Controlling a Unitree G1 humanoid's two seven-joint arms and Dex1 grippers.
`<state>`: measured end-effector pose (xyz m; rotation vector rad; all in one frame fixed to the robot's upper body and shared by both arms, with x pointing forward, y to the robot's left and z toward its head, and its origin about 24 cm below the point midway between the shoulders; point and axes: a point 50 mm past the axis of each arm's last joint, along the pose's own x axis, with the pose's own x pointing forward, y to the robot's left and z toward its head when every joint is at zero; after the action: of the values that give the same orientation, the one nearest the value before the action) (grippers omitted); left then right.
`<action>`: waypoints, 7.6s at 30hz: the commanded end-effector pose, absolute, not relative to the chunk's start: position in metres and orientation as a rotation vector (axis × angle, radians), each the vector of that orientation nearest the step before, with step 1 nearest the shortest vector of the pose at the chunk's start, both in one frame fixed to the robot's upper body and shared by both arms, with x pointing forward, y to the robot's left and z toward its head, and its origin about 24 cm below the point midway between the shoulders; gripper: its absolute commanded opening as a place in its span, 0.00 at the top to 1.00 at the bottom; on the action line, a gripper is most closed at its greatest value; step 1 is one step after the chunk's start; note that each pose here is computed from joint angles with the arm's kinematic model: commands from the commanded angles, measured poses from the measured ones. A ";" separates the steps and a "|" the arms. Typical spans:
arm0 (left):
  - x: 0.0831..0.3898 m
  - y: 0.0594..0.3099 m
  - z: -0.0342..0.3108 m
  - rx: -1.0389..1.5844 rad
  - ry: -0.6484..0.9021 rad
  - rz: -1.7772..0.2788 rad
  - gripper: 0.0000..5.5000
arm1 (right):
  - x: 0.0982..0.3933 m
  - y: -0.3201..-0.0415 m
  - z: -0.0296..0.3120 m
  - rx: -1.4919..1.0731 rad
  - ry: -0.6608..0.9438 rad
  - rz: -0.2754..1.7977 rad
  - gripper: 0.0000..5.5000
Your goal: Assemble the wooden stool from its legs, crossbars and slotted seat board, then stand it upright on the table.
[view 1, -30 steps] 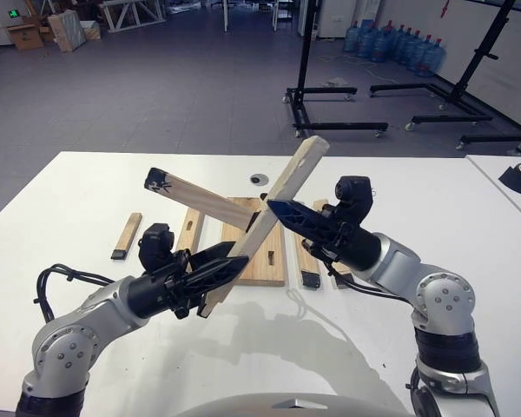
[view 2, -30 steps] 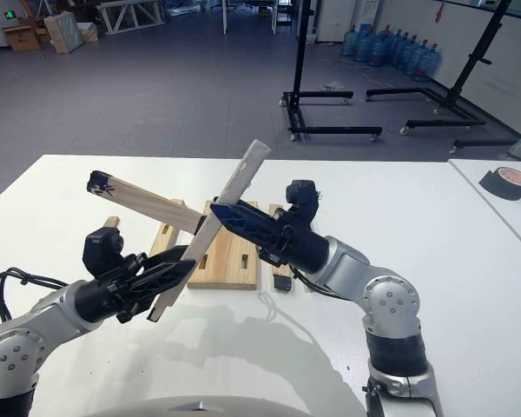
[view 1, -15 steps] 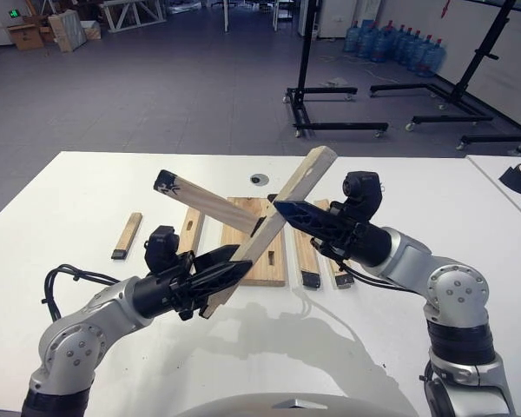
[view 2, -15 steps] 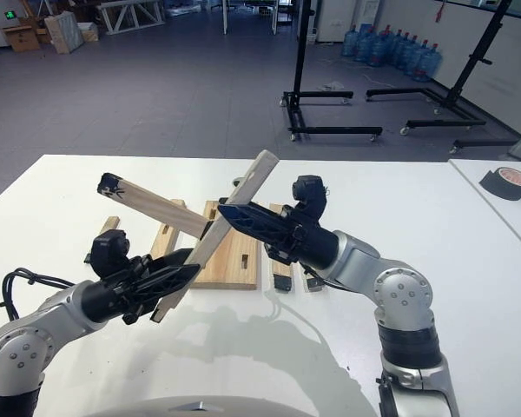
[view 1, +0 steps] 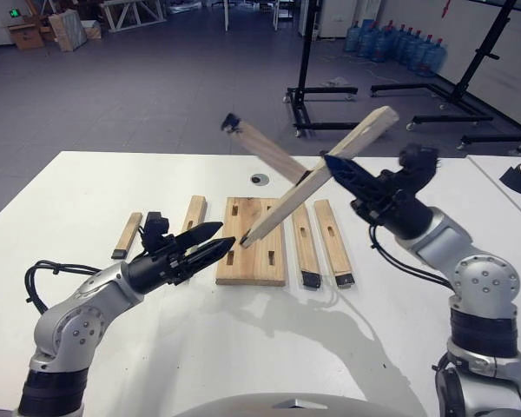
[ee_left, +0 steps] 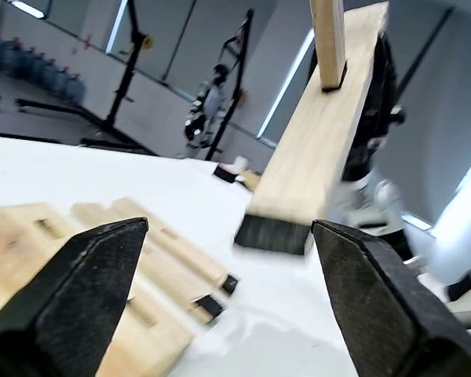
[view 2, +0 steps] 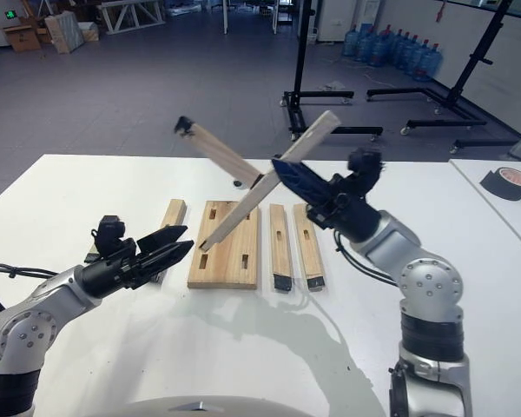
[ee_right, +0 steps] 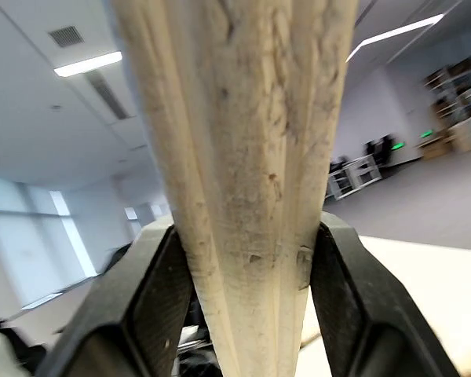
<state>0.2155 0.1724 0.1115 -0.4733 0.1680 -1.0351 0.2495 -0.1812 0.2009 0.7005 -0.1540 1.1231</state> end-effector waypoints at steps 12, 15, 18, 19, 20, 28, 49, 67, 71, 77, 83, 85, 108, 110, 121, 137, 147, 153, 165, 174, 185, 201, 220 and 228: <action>0.253 0.158 0.062 0.135 0.591 -1.149 0.31 | 0.267 -0.184 0.215 0.575 -0.275 1.002 0.63; 0.251 0.159 0.055 0.216 0.656 -1.170 0.31 | 0.266 -0.182 0.213 0.582 -0.274 0.998 0.63; 0.248 0.158 0.050 0.319 0.689 -1.221 0.31 | 0.265 -0.183 0.213 0.587 -0.275 0.988 0.63; 0.248 0.158 0.049 0.364 0.694 -1.234 0.31 | 0.265 -0.183 0.213 0.587 -0.273 0.988 0.63; 0.248 0.157 0.048 0.408 0.699 -1.249 0.31 | 0.265 -0.182 0.213 0.586 -0.271 0.989 0.63; 0.231 0.161 0.051 0.582 0.787 -1.418 0.31 | 0.266 -0.180 0.213 0.589 -0.270 0.981 0.63; 0.188 0.177 0.074 0.513 0.725 -1.601 0.31 | 0.288 -0.124 0.165 0.131 -0.072 1.176 0.63; 0.184 0.188 0.069 0.468 0.699 -1.482 0.31 | 0.280 -0.113 0.125 -0.070 0.059 1.450 0.63; 0.183 0.185 0.071 0.424 0.678 -1.469 0.31 | 0.270 -0.115 0.116 -0.153 0.112 1.533 0.63; 0.178 0.187 0.068 0.462 0.699 -1.469 0.31 | 0.272 -0.126 0.099 -0.205 0.252 1.595 0.63; 0.176 0.178 0.073 0.418 0.668 -1.471 0.31 | 0.297 -0.128 0.110 -0.314 0.196 1.537 0.63; 0.173 0.177 0.069 0.419 0.684 -1.476 0.31 | 0.299 -0.127 0.113 -0.324 0.177 1.547 0.63; 0.156 0.176 0.047 0.564 0.769 -1.420 0.31 | 0.305 -0.151 0.143 -0.178 0.682 1.621 0.63; 0.155 0.174 0.044 0.560 0.767 -1.419 0.31 | 0.306 -0.153 0.137 -0.234 0.713 1.598 0.63; 0.157 0.171 0.039 0.618 0.756 -1.455 0.31 | 0.300 -0.155 0.096 -0.348 0.698 1.471 0.63; 0.157 0.176 0.019 0.590 0.759 -1.429 0.31 | 0.285 -0.147 0.084 -0.376 0.685 1.442 0.63; 0.152 0.178 0.017 0.582 0.860 -1.392 0.31 | 0.286 -0.143 0.094 -0.376 0.662 1.427 0.63; 0.147 0.173 0.021 0.544 0.906 -1.403 0.31 | 0.284 -0.143 0.099 -0.373 0.637 1.422 0.63; 0.147 0.171 0.018 0.478 0.910 -1.370 0.31 | 0.282 -0.136 0.113 -0.382 0.553 1.466 0.52; 0.138 0.173 0.007 0.482 0.918 -1.378 0.31 | 0.277 -0.155 0.114 -0.320 0.491 1.356 0.28; 0.141 0.169 0.019 0.464 0.900 -1.388 0.31 | 0.275 -0.206 0.189 -0.134 0.123 1.257 0.28; 0.153 0.175 0.013 0.516 0.886 -1.401 0.31 | 0.264 -0.094 0.142 0.144 0.187 1.308 0.28; 0.151 0.166 0.018 0.501 0.830 -1.412 0.31 | 0.291 -0.215 0.235 0.422 -0.276 0.756 0.28; 0.153 0.168 0.052 0.402 0.626 -1.346 0.31 | 0.263 -0.238 0.098 0.374 0.241 0.076 0.28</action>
<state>0.1561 0.1539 0.0561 0.3823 0.5420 -1.3942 0.2757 -0.2492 0.1219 0.3798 0.1418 0.1389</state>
